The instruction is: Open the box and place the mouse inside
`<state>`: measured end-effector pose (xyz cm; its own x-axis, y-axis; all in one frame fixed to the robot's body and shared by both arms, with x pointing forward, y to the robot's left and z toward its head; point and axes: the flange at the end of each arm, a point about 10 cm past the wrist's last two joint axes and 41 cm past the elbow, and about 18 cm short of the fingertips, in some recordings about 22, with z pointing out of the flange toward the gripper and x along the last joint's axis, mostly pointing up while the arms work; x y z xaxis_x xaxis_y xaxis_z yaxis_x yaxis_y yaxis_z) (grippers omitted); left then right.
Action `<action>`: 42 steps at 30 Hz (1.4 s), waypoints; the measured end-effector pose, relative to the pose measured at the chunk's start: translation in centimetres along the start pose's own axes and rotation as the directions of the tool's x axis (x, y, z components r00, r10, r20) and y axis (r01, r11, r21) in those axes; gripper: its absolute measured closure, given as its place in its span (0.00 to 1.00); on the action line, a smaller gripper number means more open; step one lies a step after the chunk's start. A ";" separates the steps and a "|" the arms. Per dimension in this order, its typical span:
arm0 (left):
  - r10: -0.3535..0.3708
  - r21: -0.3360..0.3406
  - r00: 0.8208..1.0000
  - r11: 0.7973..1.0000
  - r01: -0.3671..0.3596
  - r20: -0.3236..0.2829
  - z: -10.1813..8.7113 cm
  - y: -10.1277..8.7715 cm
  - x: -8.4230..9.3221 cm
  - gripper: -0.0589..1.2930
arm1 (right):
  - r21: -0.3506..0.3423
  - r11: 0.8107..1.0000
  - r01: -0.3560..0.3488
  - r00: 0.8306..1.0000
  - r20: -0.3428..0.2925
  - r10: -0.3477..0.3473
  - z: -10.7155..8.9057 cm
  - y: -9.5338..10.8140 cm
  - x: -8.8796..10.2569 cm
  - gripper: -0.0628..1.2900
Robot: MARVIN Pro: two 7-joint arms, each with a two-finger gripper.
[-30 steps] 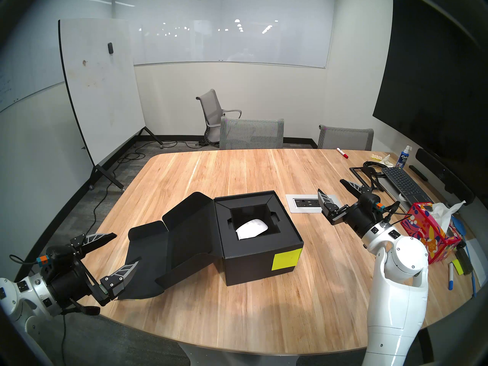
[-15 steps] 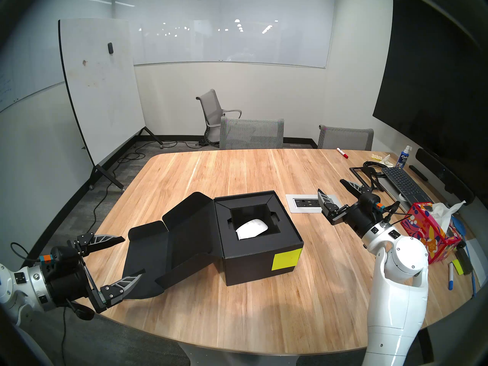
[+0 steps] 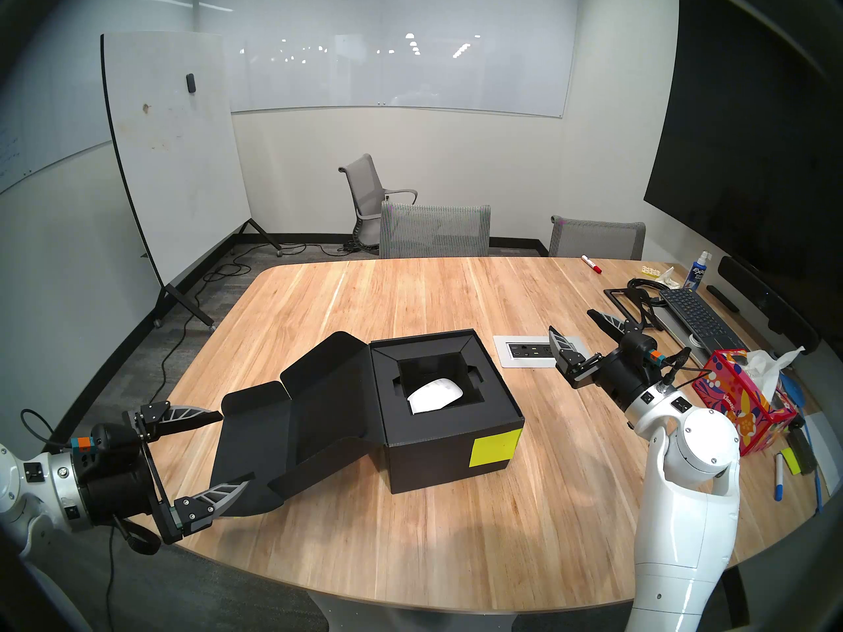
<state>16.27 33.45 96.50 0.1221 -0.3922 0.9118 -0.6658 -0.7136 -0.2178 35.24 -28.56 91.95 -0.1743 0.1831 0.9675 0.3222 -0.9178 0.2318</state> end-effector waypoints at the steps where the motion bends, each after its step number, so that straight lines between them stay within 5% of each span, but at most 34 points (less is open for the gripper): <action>1: -0.010 0.013 1.000 1.000 0.010 -0.006 0.0 0.0 -0.1 0.03 | 0.000 1.000 0.000 1.000 0.000 0.000 0.0 0.0 0.0 0.07; 23: -0.045 0.090 0.998 0.995 0.048 -0.032 -0.2 0.0 -0.6 0.03 | 0.000 1.000 0.000 1.000 0.000 0.000 0.0 0.0 0.0 0.07; 32: 0.095 0.003 0.984 0.995 -0.097 0.150 -0.3 0.4 -1.9 0.03 | 0.000 1.000 0.000 1.000 0.000 0.000 0.0 0.0 0.0 0.07; 42: 0.262 -0.123 0.901 0.965 -0.233 0.347 -0.5 0.4 -5.4 0.03 | 0.001 1.000 0.000 1.000 0.000 0.000 0.0 0.0 0.0 0.07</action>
<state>14.93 35.53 91.70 0.1908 -0.7414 0.6434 -0.7609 -0.5258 -0.3802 35.24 -28.55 91.95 -0.1746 0.1834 0.9674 0.3227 -0.9176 0.2322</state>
